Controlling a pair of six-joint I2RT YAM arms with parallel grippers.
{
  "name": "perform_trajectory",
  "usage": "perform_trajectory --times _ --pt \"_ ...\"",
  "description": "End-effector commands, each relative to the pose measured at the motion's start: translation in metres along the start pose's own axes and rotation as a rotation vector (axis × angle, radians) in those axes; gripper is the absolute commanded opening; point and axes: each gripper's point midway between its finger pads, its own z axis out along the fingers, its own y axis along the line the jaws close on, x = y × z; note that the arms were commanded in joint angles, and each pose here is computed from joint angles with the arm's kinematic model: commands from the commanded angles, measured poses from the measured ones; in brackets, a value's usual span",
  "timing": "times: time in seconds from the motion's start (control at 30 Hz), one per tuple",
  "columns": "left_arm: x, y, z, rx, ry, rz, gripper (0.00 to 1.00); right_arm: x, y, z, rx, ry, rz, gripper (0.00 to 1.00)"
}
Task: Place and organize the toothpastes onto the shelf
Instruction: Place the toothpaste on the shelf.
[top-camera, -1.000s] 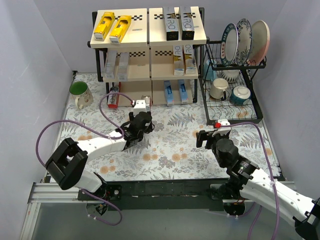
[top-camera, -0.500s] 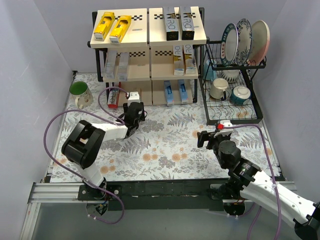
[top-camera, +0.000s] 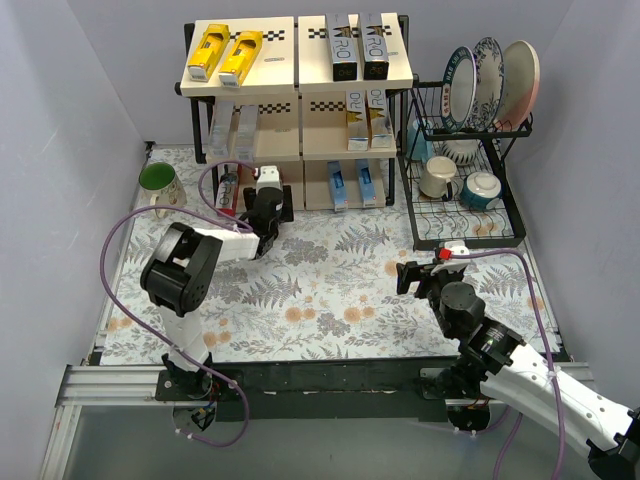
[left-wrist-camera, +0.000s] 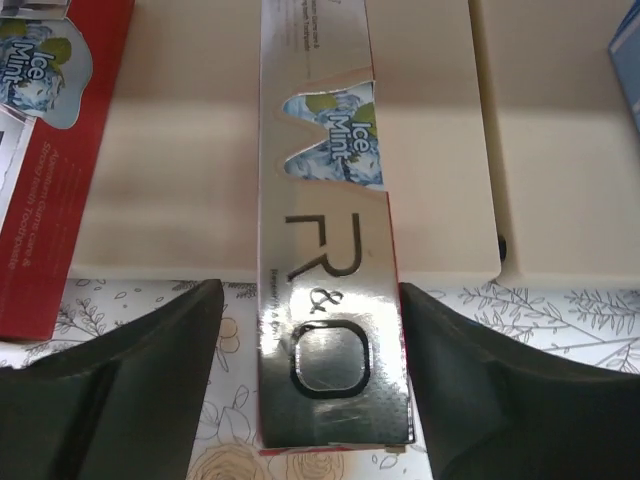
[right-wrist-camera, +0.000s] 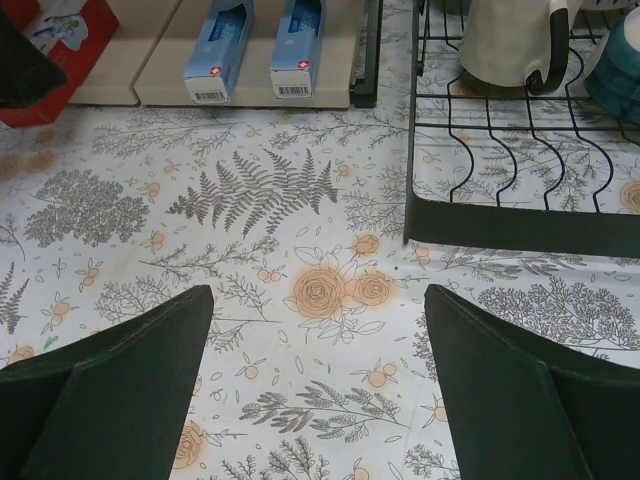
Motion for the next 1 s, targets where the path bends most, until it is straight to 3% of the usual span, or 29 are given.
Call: perform_trajectory --times 0.0,0.13,0.3,0.57,0.73,0.87,0.93,0.97 --pt "-0.016 -0.001 0.006 -0.006 -0.042 -0.025 0.74 -0.004 -0.004 0.0 0.022 -0.023 0.007 0.95" --pt "-0.022 -0.001 -0.001 0.001 -0.04 -0.071 0.86 -0.005 -0.003 0.0 0.018 -0.024 0.011 0.95" --pt "-0.042 -0.002 -0.033 0.041 -0.051 -0.229 0.93 -0.005 -0.001 -0.001 0.006 -0.024 0.013 0.95" --pt "-0.04 -0.007 -0.083 0.125 0.035 -0.446 0.96 -0.008 0.003 -0.001 -0.015 -0.031 0.028 0.94" --pt "-0.007 -0.008 -0.104 0.124 0.156 -0.607 0.95 -0.011 0.006 -0.001 -0.026 -0.036 0.039 0.94" --pt "0.004 -0.007 -0.116 0.144 0.158 -0.815 0.98 -0.01 0.007 -0.001 -0.031 -0.032 0.04 0.94" --pt "-0.014 -0.008 -0.12 0.219 0.084 -0.958 0.98 -0.01 0.007 -0.001 -0.035 -0.03 0.038 0.94" --pt "-0.002 -0.003 -0.122 0.221 0.085 -0.983 0.98 -0.011 0.008 -0.002 -0.037 -0.032 0.039 0.94"
